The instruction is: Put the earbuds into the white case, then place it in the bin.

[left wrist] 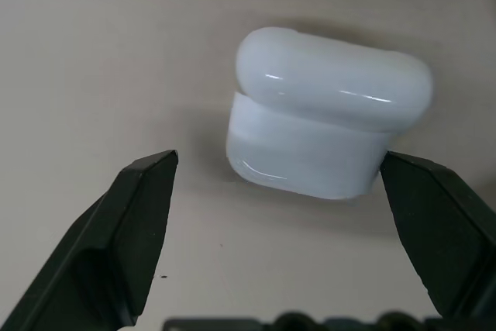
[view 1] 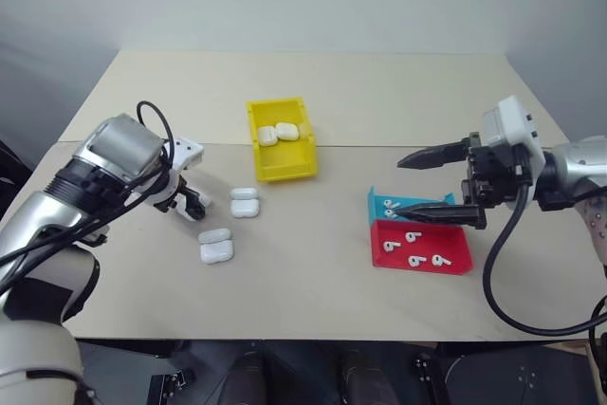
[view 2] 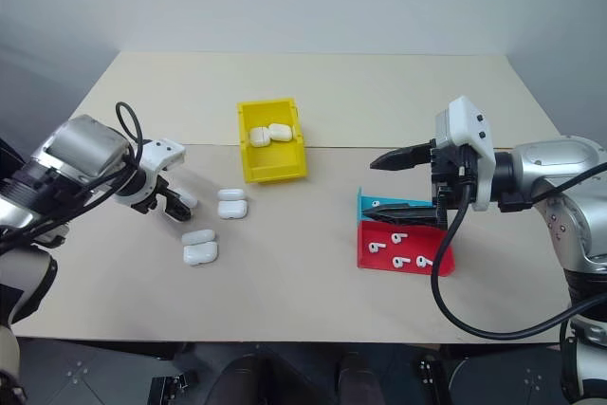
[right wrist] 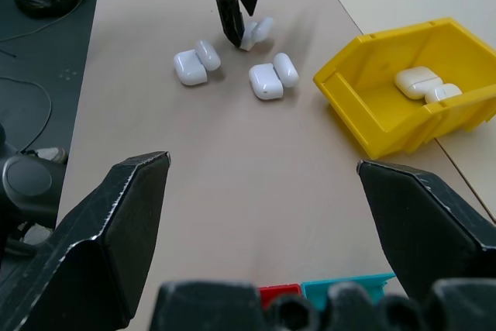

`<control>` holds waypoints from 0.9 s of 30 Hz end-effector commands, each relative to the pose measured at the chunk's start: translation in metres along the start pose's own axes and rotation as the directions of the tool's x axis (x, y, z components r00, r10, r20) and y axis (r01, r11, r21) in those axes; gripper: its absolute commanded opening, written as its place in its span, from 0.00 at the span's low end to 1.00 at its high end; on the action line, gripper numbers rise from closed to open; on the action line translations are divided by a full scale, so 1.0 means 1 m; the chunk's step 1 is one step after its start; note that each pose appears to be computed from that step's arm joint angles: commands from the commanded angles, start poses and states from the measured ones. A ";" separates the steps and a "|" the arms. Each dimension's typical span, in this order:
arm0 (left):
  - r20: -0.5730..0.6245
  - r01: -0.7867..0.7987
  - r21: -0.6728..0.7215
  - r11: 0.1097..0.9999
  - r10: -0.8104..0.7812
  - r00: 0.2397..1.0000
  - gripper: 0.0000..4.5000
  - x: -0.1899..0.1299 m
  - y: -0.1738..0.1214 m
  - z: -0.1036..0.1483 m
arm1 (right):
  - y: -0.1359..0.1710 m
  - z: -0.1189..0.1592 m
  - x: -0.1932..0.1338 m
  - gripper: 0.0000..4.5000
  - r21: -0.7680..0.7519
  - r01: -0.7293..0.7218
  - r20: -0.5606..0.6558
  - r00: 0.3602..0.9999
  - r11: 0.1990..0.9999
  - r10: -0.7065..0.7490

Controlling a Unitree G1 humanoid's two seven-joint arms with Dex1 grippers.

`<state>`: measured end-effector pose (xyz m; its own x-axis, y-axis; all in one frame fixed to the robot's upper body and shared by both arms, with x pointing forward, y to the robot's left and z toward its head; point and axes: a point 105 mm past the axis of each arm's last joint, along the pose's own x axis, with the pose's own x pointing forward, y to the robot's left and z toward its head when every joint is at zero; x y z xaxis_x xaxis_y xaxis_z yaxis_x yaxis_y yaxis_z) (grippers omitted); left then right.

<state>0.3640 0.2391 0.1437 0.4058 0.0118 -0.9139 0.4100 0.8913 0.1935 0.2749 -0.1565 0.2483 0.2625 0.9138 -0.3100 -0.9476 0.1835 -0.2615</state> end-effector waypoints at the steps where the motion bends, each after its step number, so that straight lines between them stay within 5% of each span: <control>1: 0.020 -0.040 0.039 0.998 0.039 0.999 0.99 0.001 0.010 0.007 | 0.003 0.013 -0.006 1.00 -0.045 0.013 0.008 1.000 0.999 -0.012; 10: 0.015 0.026 0.088 0.996 -0.028 1.000 0.99 0.010 0.002 0.007 | 0.008 0.012 -0.011 1.00 -0.037 0.024 -0.003 1.000 0.999 -0.024; 17: 0.010 0.040 0.109 0.993 -0.041 0.999 0.62 0.016 0.003 0.006 | 0.009 0.013 -0.012 1.00 -0.034 0.025 -0.004 1.000 0.999 -0.026; 27: 0.173 0.027 0.127 0.992 -0.049 0.984 0.62 -0.015 0.010 0.013 | 0.009 0.012 -0.013 1.00 -0.027 0.044 -0.002 0.999 0.999 -0.044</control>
<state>0.3715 0.2383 0.1397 0.4463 -0.1000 -0.8893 0.5352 0.8262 0.1758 0.2660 -0.1605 0.2498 0.2913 0.9008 -0.3221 -0.9419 0.2112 -0.2611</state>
